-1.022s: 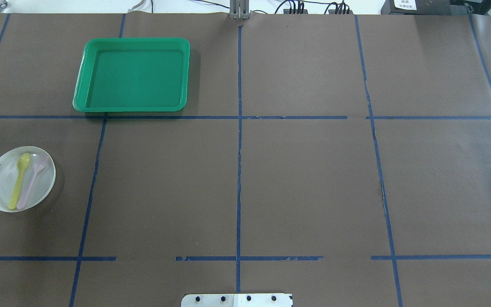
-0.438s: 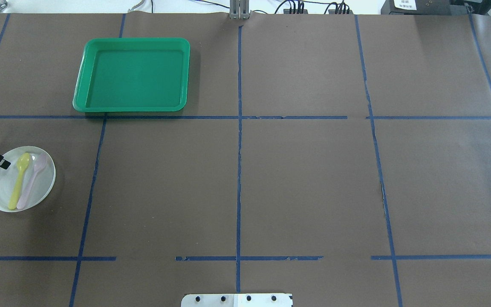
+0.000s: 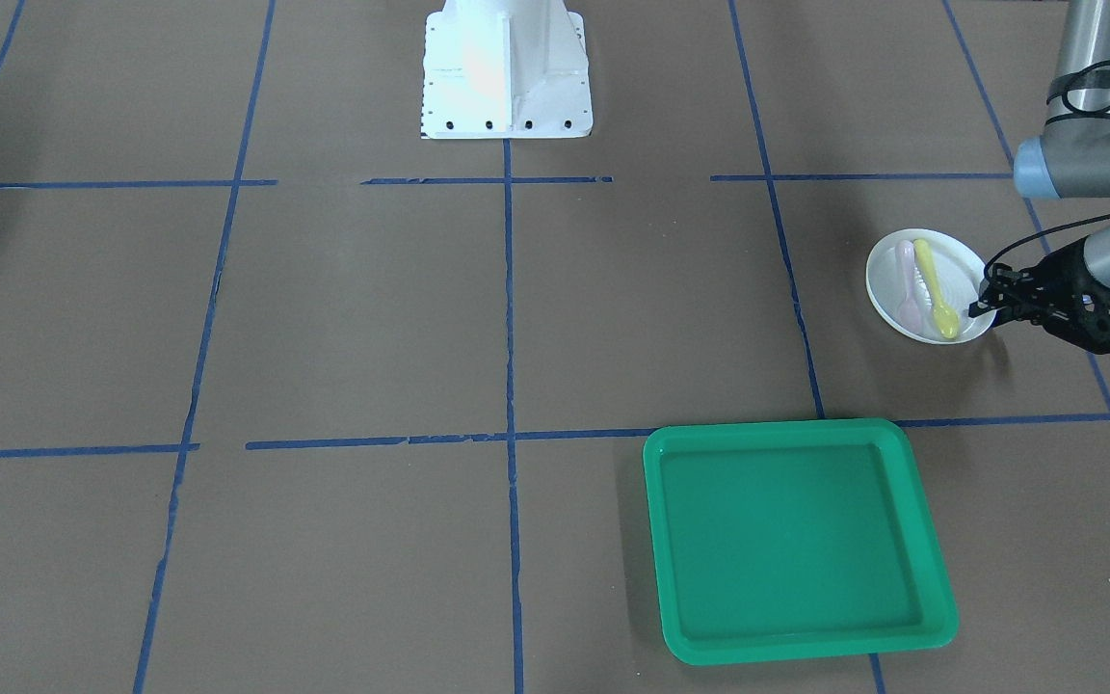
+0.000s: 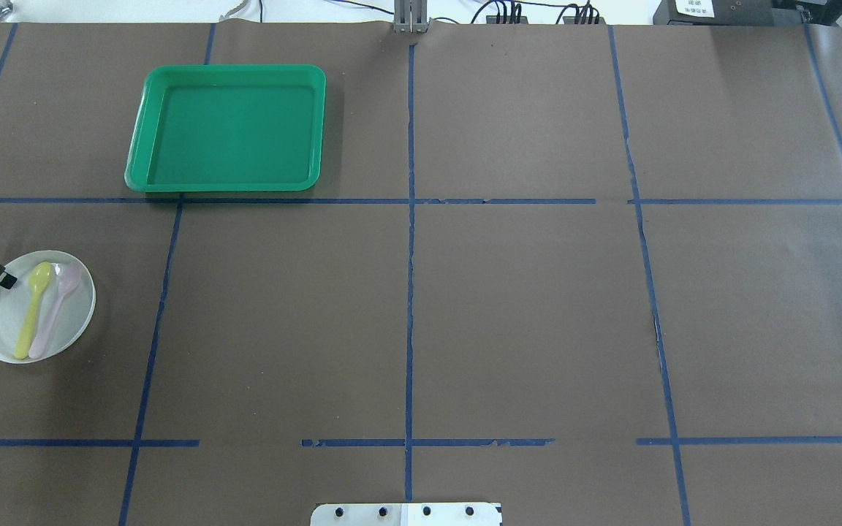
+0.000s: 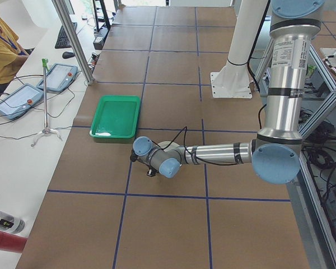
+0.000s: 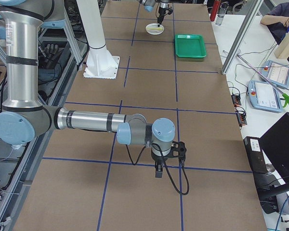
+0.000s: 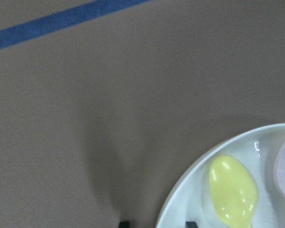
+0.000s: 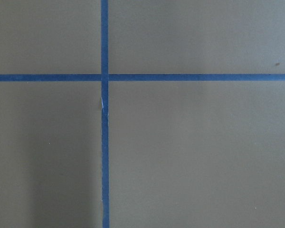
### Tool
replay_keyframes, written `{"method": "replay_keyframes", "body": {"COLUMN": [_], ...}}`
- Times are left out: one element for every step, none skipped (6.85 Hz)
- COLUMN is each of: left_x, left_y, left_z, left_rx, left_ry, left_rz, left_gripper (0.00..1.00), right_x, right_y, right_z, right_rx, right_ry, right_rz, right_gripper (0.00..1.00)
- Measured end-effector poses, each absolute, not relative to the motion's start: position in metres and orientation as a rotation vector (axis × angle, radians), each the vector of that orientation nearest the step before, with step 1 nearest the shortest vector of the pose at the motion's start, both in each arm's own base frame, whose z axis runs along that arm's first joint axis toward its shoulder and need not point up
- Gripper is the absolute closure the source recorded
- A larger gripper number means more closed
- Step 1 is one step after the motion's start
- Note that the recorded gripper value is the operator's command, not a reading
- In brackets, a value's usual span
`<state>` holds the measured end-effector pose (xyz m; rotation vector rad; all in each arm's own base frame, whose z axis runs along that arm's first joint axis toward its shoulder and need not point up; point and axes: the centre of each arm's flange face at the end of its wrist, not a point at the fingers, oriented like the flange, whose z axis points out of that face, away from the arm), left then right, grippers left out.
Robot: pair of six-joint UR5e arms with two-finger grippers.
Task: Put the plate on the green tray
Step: 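Lift the plate with the left gripper and carry it toward the green tray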
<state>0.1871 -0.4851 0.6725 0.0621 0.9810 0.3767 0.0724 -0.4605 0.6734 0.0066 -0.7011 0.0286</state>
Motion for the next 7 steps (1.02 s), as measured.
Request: {"method": "replay_keyframes", "body": {"left_x": [0.187, 0.187, 0.186, 0.180, 0.161, 0.135, 0.114], "left_y": [-0.483, -0.481, -0.479, -0.477, -0.479, -0.485, -0.496], "left_z": [0.666, 0.663, 0.660, 0.656, 0.650, 0.647, 0.643], "left_rx": [0.056, 0.043, 0.034, 0.026, 0.029, 0.048, 0.067], "left_ry": [0.998, 1.019, 1.034, 1.067, 1.108, 1.135, 1.155], "left_rz": [0.372, 0.367, 0.359, 0.351, 0.325, 0.284, 0.245], "left_gripper": [1.00, 1.00, 1.00, 1.00, 1.00, 1.00, 1.00], "right_x": [0.072, 0.072, 0.072, 0.072, 0.072, 0.072, 0.072], "right_y": [-0.461, -0.461, -0.461, -0.461, -0.461, -0.461, -0.461], "right_z": [0.673, 0.673, 0.673, 0.673, 0.673, 0.673, 0.673], "right_rx": [0.007, 0.007, 0.007, 0.007, 0.007, 0.007, 0.007], "right_ry": [-0.701, -0.701, -0.701, -0.701, -0.701, -0.701, -0.701], "right_rz": [0.029, 0.029, 0.029, 0.029, 0.029, 0.028, 0.028], "right_gripper": [0.00, 0.00, 0.00, 0.00, 0.00, 0.00, 0.00]}}
